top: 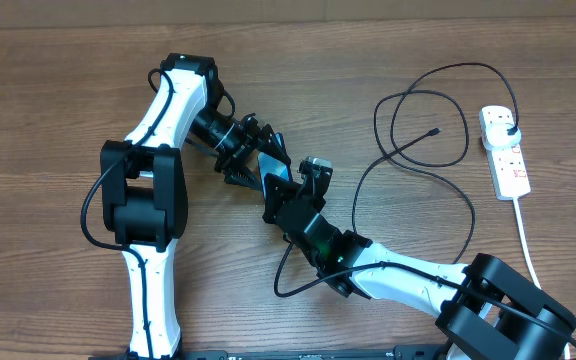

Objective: Plug charger to phone and switch on socket

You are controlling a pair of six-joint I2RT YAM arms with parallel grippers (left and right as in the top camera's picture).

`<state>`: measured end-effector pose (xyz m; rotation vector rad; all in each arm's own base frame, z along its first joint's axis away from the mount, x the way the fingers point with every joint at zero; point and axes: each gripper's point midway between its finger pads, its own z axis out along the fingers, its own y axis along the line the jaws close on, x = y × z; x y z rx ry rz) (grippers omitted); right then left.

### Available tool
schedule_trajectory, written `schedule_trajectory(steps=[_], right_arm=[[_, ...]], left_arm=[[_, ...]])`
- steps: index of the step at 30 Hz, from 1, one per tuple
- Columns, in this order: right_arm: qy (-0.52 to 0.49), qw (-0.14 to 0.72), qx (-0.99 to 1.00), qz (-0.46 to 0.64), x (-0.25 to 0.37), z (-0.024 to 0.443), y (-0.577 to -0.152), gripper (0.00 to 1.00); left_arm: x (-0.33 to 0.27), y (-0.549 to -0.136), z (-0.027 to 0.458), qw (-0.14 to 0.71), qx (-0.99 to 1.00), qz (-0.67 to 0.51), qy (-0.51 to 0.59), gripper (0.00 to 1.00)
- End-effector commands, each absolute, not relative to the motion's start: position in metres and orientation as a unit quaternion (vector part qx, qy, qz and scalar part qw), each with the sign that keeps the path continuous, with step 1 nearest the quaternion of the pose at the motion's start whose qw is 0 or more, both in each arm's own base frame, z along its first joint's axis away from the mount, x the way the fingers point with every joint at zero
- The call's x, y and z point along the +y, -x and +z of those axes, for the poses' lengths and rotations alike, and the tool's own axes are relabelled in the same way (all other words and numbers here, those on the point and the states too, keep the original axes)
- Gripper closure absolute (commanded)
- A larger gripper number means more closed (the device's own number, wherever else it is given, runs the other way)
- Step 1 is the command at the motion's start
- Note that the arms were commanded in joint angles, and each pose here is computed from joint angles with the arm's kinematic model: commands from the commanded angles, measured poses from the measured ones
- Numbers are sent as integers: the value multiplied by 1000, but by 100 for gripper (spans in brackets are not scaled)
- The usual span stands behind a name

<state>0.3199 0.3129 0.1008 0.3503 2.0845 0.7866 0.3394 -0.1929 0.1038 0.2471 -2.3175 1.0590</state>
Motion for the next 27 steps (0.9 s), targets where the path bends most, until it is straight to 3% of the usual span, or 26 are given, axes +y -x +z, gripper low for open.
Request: schedule_trajectory(steps=[1,4,8,10,11,14,20,24,27], right_arm=[[-133,428,832,326,322,108,-322,84],[-134,429,831,328,321,110,-323,93],[-139,430,831,324,317,110,-326,96],[-142,428,835,315,312,107,-328,96],[-144,428,835,313,310,106,-330,96],[-153,428,838,302,301,103,-335,96],[-178,404,850,288,267,104,-349,96],[-186,381,854,301,252,108,-355,96],[-180,352,859,324,251,108,-356,96]], left_arm=[[-201,-344,112,275,-863,417,-78,30],[-196,-344,104,268,-875,397,-69,22],[-187,-345,96,262,-888,373,-64,17],[-184,-348,98,258,-887,377,-69,3],[-181,-351,98,253,-888,378,-70,0],[-173,-362,105,232,-891,385,-68,0],[-154,-384,165,117,-916,384,-9,0],[-136,-372,215,27,-946,321,34,0],[-111,-347,265,-66,-974,211,47,0]])
